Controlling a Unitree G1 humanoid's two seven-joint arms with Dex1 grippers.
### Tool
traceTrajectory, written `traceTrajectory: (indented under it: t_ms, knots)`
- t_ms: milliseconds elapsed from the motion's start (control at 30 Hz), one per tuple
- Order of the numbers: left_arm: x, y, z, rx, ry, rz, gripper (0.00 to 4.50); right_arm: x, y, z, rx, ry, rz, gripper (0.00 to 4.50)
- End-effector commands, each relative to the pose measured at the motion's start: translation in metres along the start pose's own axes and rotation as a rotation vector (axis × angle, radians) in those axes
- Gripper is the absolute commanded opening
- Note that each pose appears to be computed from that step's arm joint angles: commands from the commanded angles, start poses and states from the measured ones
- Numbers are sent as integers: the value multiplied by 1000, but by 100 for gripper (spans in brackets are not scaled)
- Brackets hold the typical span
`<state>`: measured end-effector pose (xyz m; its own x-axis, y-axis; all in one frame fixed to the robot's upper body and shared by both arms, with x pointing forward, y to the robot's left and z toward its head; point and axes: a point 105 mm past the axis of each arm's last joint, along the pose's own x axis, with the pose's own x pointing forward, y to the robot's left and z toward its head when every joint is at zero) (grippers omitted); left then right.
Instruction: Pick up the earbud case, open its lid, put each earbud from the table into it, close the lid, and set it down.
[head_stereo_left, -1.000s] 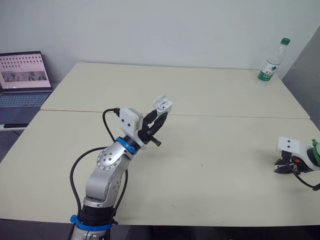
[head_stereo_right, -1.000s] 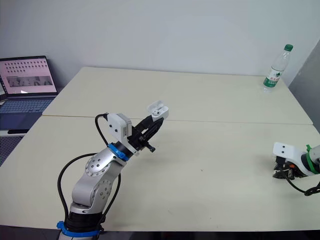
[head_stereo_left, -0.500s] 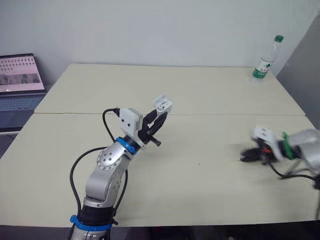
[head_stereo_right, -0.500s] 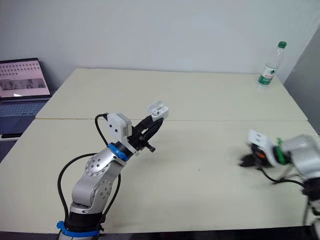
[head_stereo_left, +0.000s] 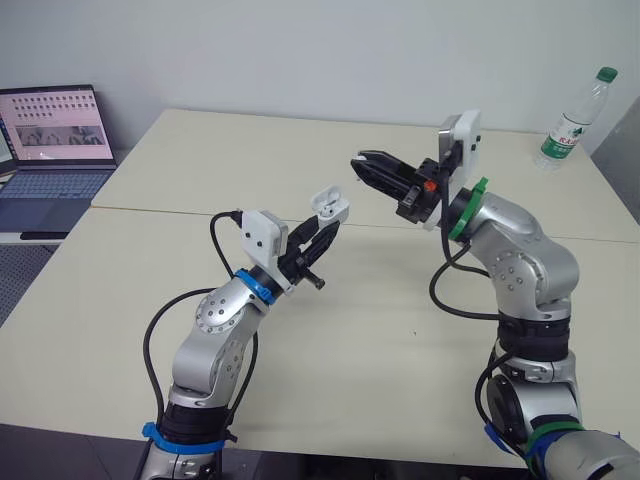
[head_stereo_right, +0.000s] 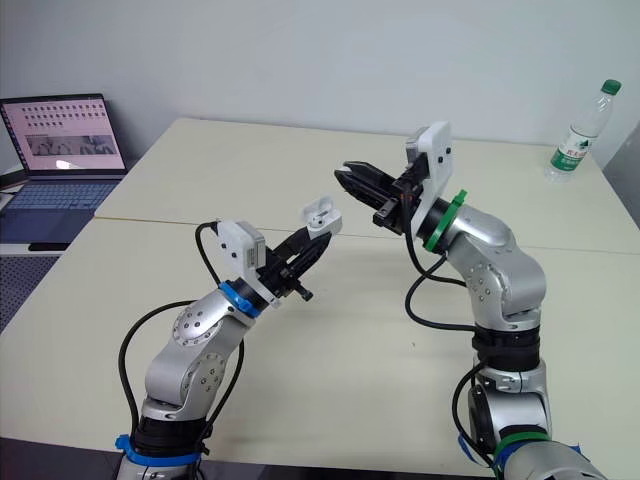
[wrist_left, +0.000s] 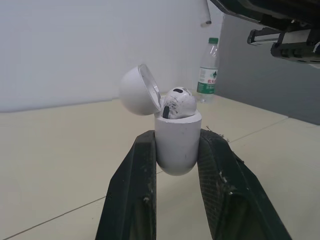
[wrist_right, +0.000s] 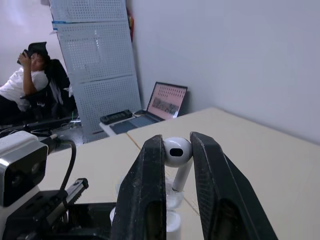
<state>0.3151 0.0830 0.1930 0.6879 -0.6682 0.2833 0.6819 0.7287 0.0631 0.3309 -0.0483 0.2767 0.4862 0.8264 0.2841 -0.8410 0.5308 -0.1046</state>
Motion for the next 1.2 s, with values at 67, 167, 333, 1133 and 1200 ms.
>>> traceTrajectory:
  t_ms: [67,167,333,1133,1200]
  knots:
    - [4,-6,16,6,-53,-40,78,4,12,11,-44,-73,0,39]
    - [4,-7,17,2,-52,-50,78,4,14,5,-45,-71,2,39]
    - [5,-7,18,5,-53,-54,78,0,12,-10,-63,-44,-11,39]
    - [6,-12,24,5,-68,-81,78,-7,7,-34,-105,41,-20,112]
    - [6,-12,23,5,-68,-82,78,-7,8,-34,-95,38,-16,178]
